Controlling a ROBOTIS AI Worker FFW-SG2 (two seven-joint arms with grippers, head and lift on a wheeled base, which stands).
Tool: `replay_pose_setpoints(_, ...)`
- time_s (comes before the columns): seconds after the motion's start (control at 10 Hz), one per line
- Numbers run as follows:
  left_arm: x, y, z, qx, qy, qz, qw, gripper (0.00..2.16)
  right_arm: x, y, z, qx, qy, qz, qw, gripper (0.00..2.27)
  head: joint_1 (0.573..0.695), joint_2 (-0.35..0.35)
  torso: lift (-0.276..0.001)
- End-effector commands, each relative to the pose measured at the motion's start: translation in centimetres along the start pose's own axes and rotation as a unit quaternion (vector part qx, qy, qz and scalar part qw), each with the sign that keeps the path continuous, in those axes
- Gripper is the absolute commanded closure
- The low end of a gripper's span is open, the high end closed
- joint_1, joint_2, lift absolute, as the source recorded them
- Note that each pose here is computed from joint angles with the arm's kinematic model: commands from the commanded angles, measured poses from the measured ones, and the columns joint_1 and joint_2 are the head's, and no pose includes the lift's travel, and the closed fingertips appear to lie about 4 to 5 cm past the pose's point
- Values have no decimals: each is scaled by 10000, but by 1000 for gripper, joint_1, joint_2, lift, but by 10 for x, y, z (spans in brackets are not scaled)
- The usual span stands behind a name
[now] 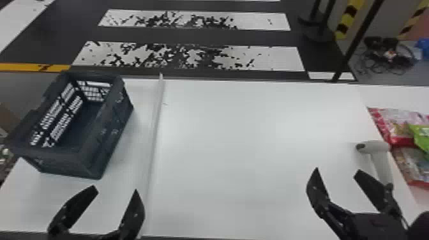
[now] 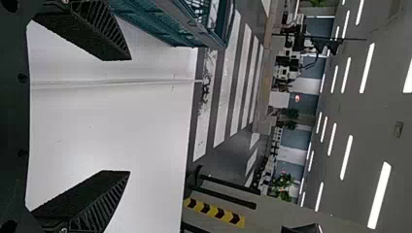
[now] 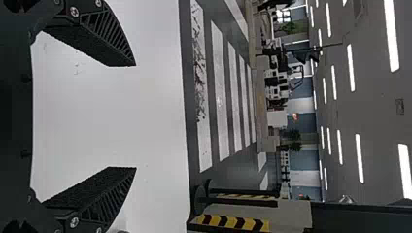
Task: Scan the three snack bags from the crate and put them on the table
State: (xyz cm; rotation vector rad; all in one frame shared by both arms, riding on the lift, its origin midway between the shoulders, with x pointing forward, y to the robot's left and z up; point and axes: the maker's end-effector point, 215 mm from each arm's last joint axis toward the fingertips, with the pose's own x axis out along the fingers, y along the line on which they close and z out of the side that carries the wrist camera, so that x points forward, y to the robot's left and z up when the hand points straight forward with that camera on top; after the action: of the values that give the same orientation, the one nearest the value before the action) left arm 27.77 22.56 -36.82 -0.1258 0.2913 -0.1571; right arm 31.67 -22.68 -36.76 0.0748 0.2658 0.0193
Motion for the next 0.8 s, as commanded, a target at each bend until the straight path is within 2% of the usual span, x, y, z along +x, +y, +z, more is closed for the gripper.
replay_pose_setpoints(0.0,0,1,-2,-21,13,5,10000,26,0,-1,-1,-6,7,-8,10000,127,695,-2,-94)
replay_pose_setpoints(0.7,2,7,0,-78,-124,27,9999,26,0,-2,-2,-19,40,-13,10000,127,695,2,-94)
